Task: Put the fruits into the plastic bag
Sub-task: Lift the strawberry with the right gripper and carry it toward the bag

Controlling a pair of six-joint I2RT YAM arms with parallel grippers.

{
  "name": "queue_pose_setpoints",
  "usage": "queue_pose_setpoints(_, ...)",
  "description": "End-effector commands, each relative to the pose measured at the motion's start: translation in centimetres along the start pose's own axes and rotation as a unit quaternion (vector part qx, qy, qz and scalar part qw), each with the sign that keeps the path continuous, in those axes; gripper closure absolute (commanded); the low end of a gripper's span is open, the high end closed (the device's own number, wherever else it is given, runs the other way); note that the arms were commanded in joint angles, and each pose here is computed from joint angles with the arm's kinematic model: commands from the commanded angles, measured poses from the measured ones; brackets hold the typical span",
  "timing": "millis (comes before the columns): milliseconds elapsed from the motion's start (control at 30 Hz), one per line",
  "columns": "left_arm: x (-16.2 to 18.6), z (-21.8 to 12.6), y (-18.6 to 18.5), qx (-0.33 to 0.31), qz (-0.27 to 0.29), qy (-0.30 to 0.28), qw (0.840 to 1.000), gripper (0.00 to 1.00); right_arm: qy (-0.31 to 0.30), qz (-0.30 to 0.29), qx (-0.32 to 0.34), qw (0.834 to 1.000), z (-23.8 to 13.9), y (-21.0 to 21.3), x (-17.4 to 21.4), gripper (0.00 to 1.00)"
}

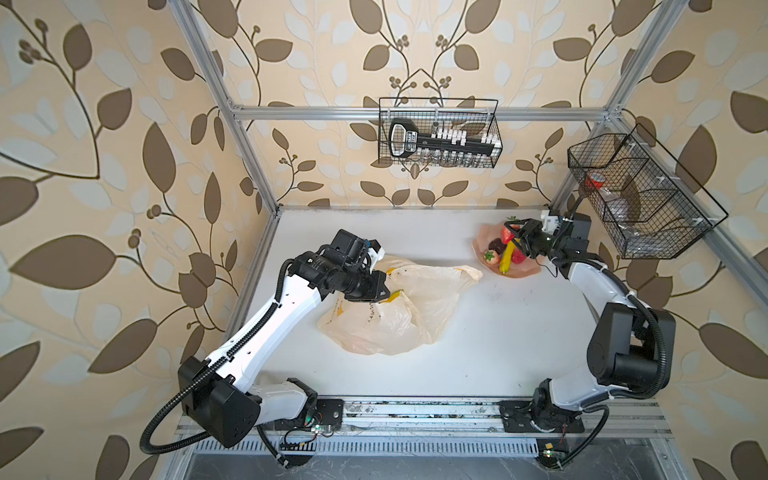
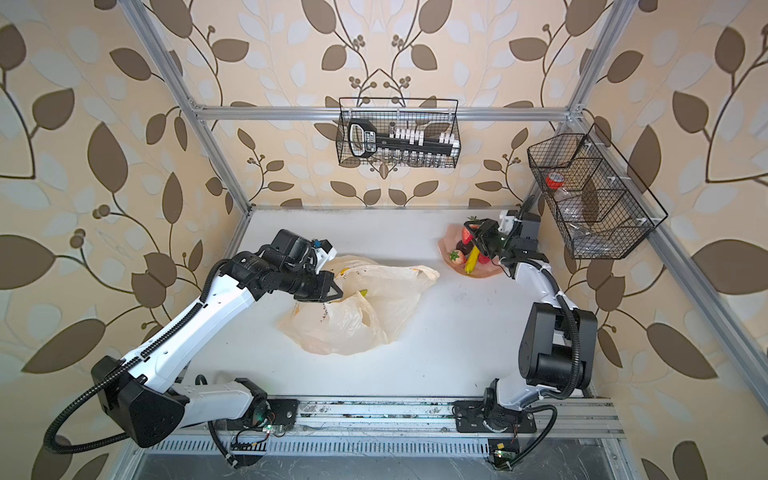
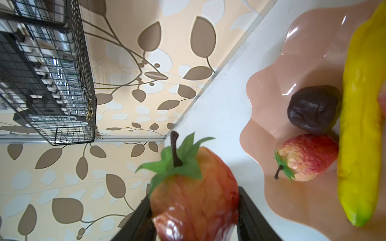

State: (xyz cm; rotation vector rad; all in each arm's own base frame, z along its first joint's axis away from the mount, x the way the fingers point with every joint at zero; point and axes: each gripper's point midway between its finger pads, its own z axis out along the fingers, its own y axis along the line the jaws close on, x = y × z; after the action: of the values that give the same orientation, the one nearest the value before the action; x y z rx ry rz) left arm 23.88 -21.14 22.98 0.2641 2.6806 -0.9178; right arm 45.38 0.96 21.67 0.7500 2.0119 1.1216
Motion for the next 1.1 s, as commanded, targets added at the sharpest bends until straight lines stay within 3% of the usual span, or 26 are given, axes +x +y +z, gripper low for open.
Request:
queue_pose_setpoints(0, -0.5, -0.6, -1.1, 0.016, 0.020, -0.007, 1.000, 1.00, 0.002, 0.002, -0.034, 0.999, -1.2, 1.5, 0.9, 0.56)
queue_pose_setpoints(633, -0.7, -0.7, -1.3, 0.014, 0.023, -0.003, 1.000, 1.00, 0.046, 0.057, -0.037, 0.997, -7.6, -2.9, 13.0, 0.57)
queue_pose_setpoints(1067, -0.6, -0.5, -1.3, 0.017, 0.023, 0.001, 1.000, 1.00, 0.080, 0.090, -0.041, 0.992, -8.7, -3.9, 18.7, 0.58)
